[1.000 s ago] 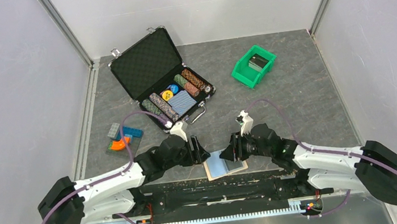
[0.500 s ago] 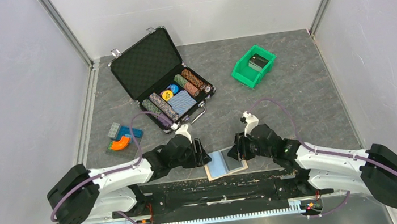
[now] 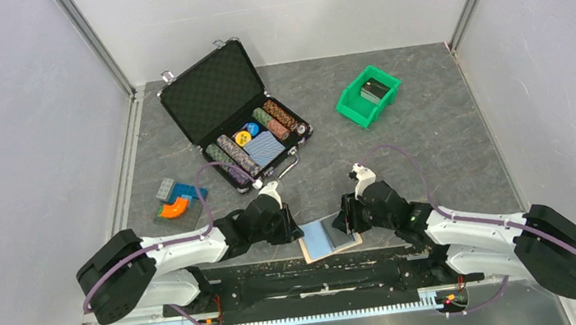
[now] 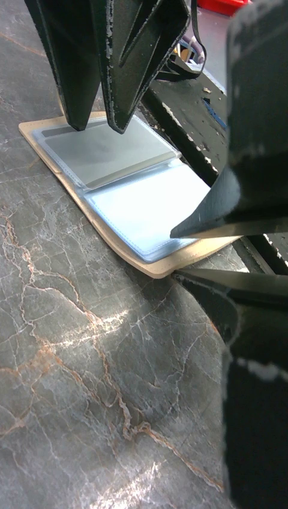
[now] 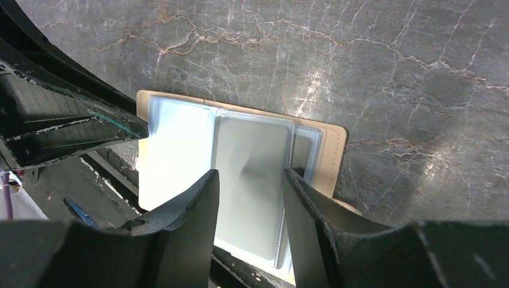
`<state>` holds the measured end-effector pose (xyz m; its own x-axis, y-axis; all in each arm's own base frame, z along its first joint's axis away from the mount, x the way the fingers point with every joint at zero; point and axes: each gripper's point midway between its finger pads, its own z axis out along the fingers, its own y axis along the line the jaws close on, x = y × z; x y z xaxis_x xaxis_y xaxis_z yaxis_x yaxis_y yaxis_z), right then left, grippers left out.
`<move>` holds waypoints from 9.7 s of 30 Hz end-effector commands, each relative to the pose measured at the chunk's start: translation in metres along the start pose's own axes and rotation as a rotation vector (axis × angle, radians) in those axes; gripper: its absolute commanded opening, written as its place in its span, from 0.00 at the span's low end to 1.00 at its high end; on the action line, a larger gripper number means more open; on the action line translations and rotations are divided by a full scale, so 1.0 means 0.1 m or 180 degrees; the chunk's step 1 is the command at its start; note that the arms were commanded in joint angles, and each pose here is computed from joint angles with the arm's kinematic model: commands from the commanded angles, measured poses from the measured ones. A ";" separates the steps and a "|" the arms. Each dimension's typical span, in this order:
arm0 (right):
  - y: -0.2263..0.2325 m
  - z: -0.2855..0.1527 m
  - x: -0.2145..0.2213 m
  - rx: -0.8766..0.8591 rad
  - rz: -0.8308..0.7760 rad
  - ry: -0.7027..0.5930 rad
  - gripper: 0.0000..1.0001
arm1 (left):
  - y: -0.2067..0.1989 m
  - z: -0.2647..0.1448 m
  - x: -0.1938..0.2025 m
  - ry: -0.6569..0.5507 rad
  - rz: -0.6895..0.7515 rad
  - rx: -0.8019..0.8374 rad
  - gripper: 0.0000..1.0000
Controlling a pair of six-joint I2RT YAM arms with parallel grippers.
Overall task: Take the credit cards out of the card holder
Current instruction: Open the card holder at the corner of the board, then remove the credit card from the card holder.
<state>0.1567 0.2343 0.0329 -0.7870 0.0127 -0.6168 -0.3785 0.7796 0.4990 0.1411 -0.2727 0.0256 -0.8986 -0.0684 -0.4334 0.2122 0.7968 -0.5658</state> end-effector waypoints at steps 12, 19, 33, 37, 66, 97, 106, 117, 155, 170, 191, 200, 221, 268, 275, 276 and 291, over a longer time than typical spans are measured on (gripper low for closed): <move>0.39 -0.05 -0.04 -0.0642 0.0335 -0.0032 0.45 | -0.21 0.04 -0.05 0.0000 -0.0035 0.0272 0.17; 0.45 -0.08 -0.10 -0.0746 0.0377 -0.0098 0.45 | -0.20 0.03 -0.05 -0.0009 -0.0025 0.0272 0.17; -0.12 -0.11 -0.17 0.0254 -0.0079 -0.0136 0.47 | -0.23 0.00 -0.08 -0.0056 -0.0034 0.0291 0.16; -0.17 -0.08 -0.08 0.0290 -0.0085 -0.0026 0.47 | -0.23 0.01 -0.08 -0.0044 -0.0034 0.0289 0.15; 0.06 -0.15 -0.16 -0.0236 0.0292 -0.0114 0.47 | -0.22 -0.01 -0.07 -0.0056 -0.0064 0.0297 0.14; -0.12 -0.21 -0.03 0.0168 -0.0042 0.0340 0.46 | -0.24 0.01 -0.09 -0.0044 -0.0046 0.0294 0.13; -0.11 -0.16 0.17 0.0045 0.0108 0.0443 0.44 | -0.25 0.03 -0.08 -0.0036 -0.0049 0.0313 0.13; 0.09 -0.12 0.20 -0.0301 0.0280 0.0470 0.44 | -0.24 0.04 -0.06 -0.0023 -0.0077 0.0324 0.12; 0.66 -0.18 -0.03 -0.1166 0.0394 0.0194 0.45 | -0.25 -0.03 -0.12 -0.0112 -0.0205 0.0311 0.27; 0.51 -0.13 -0.11 -0.0735 0.0148 0.0075 0.45 | -0.37 -0.25 -0.25 -0.0263 -0.0157 0.0412 0.46; 0.40 0.00 0.05 -0.0622 0.0394 0.0280 0.37 | -0.30 0.08 0.08 0.0153 -0.0109 0.0552 0.14; 0.18 0.02 0.24 -0.0354 0.0391 0.0406 0.37 | -0.17 0.11 0.17 0.0218 -0.0106 0.0416 0.13; 0.31 -0.06 -0.02 -0.0257 0.0284 0.0322 0.36 | -0.03 0.13 0.25 0.0272 -0.0162 0.0273 0.10; 0.39 0.04 0.28 -0.0427 0.0684 0.0586 0.31 | -0.02 0.15 0.28 0.0282 -0.0182 0.0311 0.08; 0.41 0.04 0.28 -0.0610 0.0726 0.0451 0.21 | -0.01 0.14 0.29 0.0278 -0.0181 0.0313 0.08; 0.42 0.03 0.28 -0.0634 0.0721 0.0438 0.18 | -0.01 0.14 0.29 0.0277 -0.0184 0.0309 0.08; 0.45 -0.09 0.20 -0.0978 0.0583 0.0239 0.00 | 0.14 0.22 0.33 0.0282 -0.0158 0.0121 0.07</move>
<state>0.1196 0.2560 0.0327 -0.9060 0.0864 -0.4143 -0.2791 0.6141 0.7383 0.1280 -0.2991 0.0185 -0.9264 -0.0602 -0.3718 0.2332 0.6835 -0.6917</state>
